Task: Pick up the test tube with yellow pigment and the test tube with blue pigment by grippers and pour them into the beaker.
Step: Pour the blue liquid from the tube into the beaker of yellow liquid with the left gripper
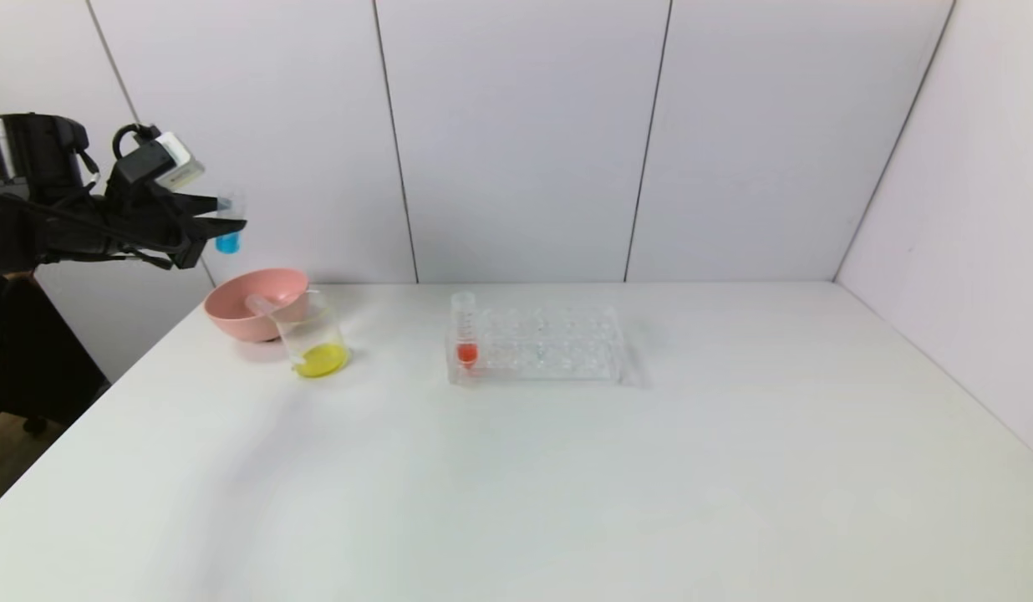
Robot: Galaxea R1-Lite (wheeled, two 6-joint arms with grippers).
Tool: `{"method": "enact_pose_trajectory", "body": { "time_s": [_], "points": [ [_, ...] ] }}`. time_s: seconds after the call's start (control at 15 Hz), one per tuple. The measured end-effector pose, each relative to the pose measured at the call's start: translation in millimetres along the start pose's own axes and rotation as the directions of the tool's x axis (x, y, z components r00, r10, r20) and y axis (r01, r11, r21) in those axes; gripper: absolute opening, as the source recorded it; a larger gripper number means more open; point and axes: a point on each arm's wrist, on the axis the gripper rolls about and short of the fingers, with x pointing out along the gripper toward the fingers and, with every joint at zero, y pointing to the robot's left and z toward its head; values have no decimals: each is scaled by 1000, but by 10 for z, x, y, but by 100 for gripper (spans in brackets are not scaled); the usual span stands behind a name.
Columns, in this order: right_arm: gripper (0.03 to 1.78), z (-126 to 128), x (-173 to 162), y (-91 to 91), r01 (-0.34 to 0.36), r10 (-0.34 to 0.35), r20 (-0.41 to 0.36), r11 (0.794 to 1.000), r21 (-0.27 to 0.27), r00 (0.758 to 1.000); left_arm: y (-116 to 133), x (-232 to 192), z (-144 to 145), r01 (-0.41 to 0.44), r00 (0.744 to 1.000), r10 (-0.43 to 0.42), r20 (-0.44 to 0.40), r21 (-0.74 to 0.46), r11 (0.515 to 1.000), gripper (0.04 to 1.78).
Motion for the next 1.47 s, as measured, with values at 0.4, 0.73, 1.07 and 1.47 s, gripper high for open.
{"method": "enact_pose_trajectory", "body": {
  "time_s": [0.4,0.73,1.07,1.47],
  "points": [
    [177,0,0,0,0,0,0,1000,0,1000,-62,72,-20,27,1000,-27,-7,164,986,44],
    [177,0,0,0,0,0,0,1000,0,1000,-147,75,-90,92,995,-79,-56,291,952,44],
    [177,0,0,0,0,0,0,1000,0,1000,-222,32,-136,167,979,-109,-172,371,914,44],
    [177,0,0,0,0,0,0,1000,0,1000,-280,20,-28,191,964,-97,-247,396,898,44]
  ]
}}
